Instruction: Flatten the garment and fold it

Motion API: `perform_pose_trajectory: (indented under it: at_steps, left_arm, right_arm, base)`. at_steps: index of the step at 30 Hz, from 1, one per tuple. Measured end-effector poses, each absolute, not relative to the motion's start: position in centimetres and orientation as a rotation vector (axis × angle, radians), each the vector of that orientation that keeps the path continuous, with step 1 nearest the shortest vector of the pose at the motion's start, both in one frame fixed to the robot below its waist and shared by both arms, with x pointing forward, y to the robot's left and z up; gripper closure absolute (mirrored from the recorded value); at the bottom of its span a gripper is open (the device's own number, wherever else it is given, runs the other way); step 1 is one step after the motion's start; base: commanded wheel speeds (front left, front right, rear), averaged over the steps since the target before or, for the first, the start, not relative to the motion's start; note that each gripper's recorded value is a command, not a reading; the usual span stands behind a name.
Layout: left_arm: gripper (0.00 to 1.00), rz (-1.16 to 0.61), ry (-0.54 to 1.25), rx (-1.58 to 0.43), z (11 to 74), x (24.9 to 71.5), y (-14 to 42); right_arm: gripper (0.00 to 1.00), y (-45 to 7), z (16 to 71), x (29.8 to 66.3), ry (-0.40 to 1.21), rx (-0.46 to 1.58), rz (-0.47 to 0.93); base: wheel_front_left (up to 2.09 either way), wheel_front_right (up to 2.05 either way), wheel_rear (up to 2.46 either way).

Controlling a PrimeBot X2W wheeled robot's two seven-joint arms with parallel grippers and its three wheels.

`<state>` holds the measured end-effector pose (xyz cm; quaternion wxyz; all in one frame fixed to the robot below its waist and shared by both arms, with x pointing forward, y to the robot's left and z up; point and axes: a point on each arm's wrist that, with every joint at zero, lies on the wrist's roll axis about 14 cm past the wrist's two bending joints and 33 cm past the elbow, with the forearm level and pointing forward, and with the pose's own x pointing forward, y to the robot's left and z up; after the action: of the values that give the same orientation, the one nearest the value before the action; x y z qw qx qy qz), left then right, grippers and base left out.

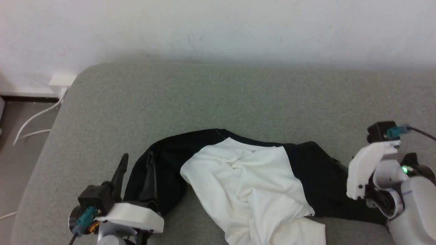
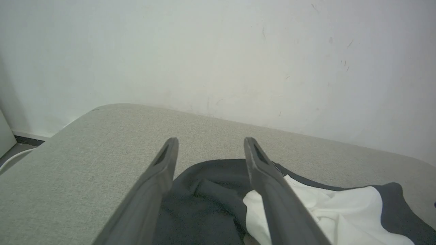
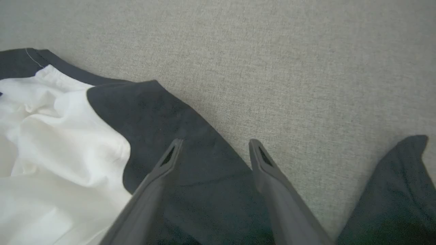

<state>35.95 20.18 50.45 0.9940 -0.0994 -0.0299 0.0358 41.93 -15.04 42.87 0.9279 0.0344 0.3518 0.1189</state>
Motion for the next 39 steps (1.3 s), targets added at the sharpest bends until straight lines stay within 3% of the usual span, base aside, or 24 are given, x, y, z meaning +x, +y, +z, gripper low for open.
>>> perform_pose_trajectory:
  at_steps: [13, 14, 15, 16, 17, 22, 27, 33, 39]
  left_arm:
    - [0.00, 0.114, -0.007, -0.186, 48.6, 37.3, 21.6]
    - [0.00, 0.118, -0.004, -0.186, 48.5, 37.3, 21.7]
    - [0.00, 0.122, -0.002, -0.185, 48.4, 37.3, 21.8]
    - [0.00, 0.125, -0.001, -0.185, 48.3, 37.2, 21.8]
    - [0.00, 0.126, 0.000, -0.185, 48.3, 37.2, 21.9]
    - [0.00, 0.095, -0.001, -0.184, 48.6, 37.8, 21.5]
    - [0.00, -0.043, 0.007, -0.142, 51.1, 41.4, 20.1]
    - [0.00, -0.231, 0.285, -0.063, 48.5, 45.1, 17.0]
    - [0.00, -0.394, 0.597, 0.040, 43.7, 45.1, 13.3]
  right_arm:
    - [0.00, -11.5, 36.7, 42.8, 1.114, -0.039, 0.381]
    - [0.15, -11.5, 36.6, 42.8, 1.134, -0.040, 0.385]
    - [0.59, -11.4, 36.5, 42.8, 1.151, -0.041, 0.390]
    - [0.96, -11.4, 36.4, 42.8, 1.163, -0.035, 0.393]
    - [1.00, -11.4, 36.5, 42.8, 1.170, -0.032, 0.394]
    - [1.00, -11.3, 36.8, 42.8, 1.131, -0.042, 0.408]
    - [1.00, -11.4, 37.7, 43.4, 1.036, -0.041, 0.405]
    - [1.00, -11.7, 38.3, 43.2, 0.995, -0.041, 0.401]
    - [1.00, -11.8, 38.3, 42.6, 0.991, -0.037, 0.402]
  base:
    - [0.00, 0.00, 0.00]
    - [0.00, 0.00, 0.00]
    - [0.00, 0.00, 0.00]
    - [0.00, 0.00, 0.00]
    - [0.00, 0.00, 0.00]
    - [0.00, 0.00, 0.00]
    - [0.00, 0.00, 0.00]
    - [0.00, 0.00, 0.00]
    - [0.00, 0.00, 0.00]
